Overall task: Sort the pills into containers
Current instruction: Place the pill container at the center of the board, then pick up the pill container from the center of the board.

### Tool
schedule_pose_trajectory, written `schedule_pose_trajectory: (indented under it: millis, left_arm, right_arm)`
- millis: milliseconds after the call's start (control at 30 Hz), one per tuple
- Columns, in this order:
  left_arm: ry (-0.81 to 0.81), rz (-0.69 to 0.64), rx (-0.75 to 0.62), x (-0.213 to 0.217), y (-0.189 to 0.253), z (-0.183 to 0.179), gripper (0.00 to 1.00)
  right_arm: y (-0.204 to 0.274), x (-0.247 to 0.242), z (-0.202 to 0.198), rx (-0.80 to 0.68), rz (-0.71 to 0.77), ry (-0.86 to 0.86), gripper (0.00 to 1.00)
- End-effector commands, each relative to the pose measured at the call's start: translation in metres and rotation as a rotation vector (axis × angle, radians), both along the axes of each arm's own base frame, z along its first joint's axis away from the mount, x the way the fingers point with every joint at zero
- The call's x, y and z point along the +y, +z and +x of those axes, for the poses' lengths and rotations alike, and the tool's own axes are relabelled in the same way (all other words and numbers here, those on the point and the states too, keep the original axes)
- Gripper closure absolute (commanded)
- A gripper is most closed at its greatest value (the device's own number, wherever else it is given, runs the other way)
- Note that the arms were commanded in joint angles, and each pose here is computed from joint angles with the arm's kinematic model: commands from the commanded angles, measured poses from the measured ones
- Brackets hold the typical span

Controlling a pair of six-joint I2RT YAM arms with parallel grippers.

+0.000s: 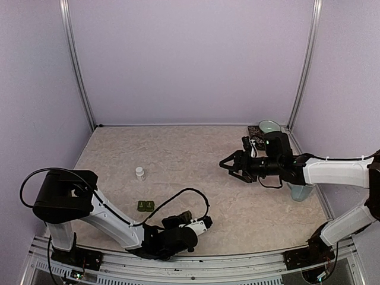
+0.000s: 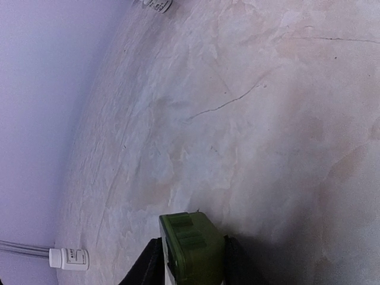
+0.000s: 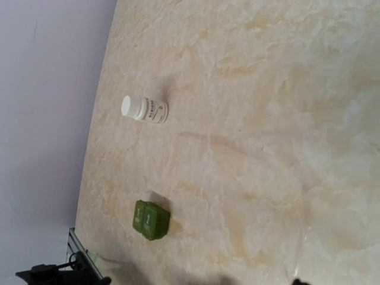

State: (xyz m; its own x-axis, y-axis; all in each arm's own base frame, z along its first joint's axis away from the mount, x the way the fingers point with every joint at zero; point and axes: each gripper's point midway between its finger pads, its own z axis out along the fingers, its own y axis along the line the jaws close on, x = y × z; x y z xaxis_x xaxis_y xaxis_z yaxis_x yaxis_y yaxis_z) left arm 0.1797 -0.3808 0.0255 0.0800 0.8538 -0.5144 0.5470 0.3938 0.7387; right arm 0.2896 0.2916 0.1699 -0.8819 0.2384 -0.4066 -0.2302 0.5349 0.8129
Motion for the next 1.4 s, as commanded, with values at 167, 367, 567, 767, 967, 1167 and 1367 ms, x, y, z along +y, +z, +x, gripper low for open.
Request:
schedule_pose_trajectory:
  millis: [167,367,567,767,967,1167,1367]
  left_arm:
    - [-0.01,-0.062,0.068,-0.003,0.008,-0.006,0.53]
    - [-0.043,-0.13,0.099,-0.004,0.029,-0.015,0.35]
    - [-0.088,-0.215,0.141,-0.005,0.056,-0.029,0.18]
    - [-0.005,-0.391,0.202,0.019,0.095,-0.018,0.02]
    - [0.153,-0.636,0.302,0.061,0.133,0.011,0.01]
    - [0.358,-0.816,0.405,0.104,0.146,0.043,0.01]
    - [0.551,-0.934,0.487,0.152,0.139,0.069,0.01]
  right_arm:
    - [0.018,-0.006,0.008,-0.047,0.0,-0.011,0.29]
    - [0.015,-0.005,0.007,-0.036,-0.012,0.005,0.28]
    - [0.005,-0.001,0.001,-0.013,-0.02,0.044,0.28]
    - [0.0,0.018,-0.017,-0.112,-0.046,0.229,0.23]
    - [-0.001,0.036,-0.023,-0.42,-0.242,0.422,0.14]
    - [0.004,0.061,-0.045,-0.793,-0.419,0.669,0.06]
    - [-0.008,0.08,-0.075,-0.978,-0.44,0.878,0.05]
